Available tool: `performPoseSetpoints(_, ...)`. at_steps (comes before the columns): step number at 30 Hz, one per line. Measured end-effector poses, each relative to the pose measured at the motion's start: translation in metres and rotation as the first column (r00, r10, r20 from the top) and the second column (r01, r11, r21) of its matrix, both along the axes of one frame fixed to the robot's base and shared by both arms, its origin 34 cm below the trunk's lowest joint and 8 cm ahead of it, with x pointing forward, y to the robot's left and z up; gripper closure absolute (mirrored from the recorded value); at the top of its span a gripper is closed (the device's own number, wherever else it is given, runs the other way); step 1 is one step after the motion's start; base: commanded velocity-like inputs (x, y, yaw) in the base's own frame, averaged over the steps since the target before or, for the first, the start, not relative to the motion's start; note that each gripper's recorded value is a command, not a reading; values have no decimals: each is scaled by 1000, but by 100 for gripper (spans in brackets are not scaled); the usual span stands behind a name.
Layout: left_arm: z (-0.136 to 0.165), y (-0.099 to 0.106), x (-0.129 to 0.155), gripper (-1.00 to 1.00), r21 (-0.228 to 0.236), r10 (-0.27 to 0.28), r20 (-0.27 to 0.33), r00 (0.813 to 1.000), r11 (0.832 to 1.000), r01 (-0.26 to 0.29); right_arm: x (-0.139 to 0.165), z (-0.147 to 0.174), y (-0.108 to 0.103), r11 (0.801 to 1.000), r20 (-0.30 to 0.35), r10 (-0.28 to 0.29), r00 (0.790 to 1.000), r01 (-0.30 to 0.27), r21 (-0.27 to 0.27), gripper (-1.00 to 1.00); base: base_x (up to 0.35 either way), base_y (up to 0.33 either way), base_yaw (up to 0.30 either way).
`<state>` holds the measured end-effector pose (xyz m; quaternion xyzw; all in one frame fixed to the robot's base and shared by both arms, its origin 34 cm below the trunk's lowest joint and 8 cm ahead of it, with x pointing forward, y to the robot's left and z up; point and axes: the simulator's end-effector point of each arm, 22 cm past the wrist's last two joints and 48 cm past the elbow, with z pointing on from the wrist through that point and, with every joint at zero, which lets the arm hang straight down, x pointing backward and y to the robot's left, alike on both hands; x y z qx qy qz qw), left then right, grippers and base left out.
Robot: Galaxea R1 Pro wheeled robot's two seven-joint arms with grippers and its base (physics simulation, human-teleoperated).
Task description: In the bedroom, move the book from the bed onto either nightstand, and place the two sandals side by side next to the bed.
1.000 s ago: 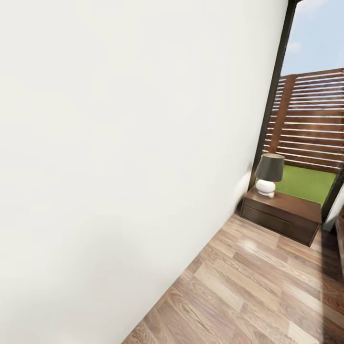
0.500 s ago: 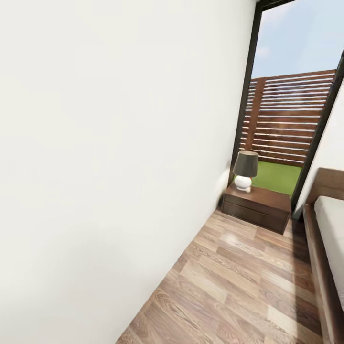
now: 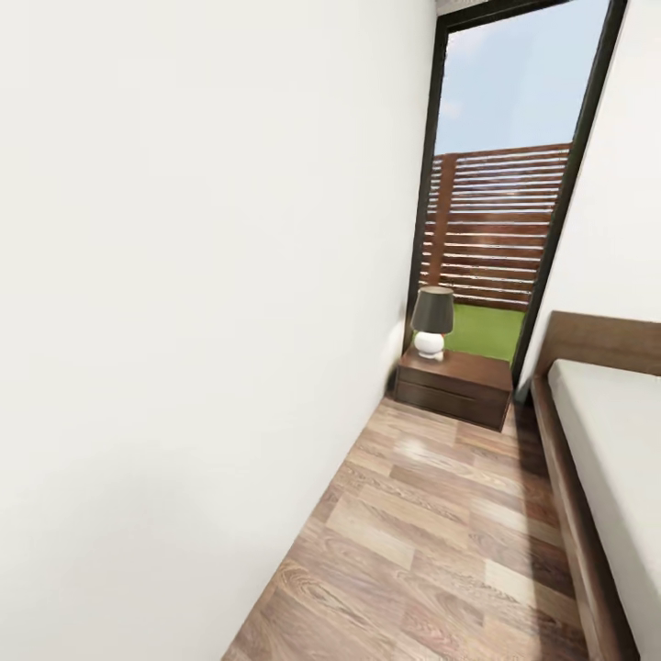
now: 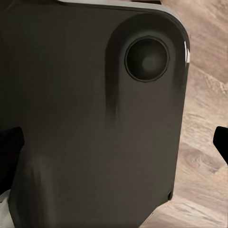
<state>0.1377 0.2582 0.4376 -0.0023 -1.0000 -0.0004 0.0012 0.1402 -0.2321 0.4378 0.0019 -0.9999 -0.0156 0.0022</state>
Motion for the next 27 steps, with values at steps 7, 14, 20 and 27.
performPoseSetpoints(7, 0, 0, 0, -100, 0, 0, 1, 1000, 1000, 0, 0, 0, 0, 1000, 0, 0, 1000, 0, 0, -100, 0, 121, -287)
performPoseSetpoints(14, 0, 0, 0, -100, 0, -1, 1, 1000, 1000, 1, 0, 0, 0, 1000, 0, 0, 1000, 0, 0, -100, 0, 29, -287)
performPoseSetpoints(20, 0, 0, 0, -100, 0, 0, 2, 1000, 1000, 0, 0, 0, 0, 1000, 1, 0, 1000, 0, 0, -100, 0, 7, -287)
performPoseSetpoints(27, 0, 0, 0, -100, 0, 0, 1, 1000, 1000, 0, 0, 0, 0, 1000, 0, 0, 1000, 0, 0, -100, 0, 2, -287)
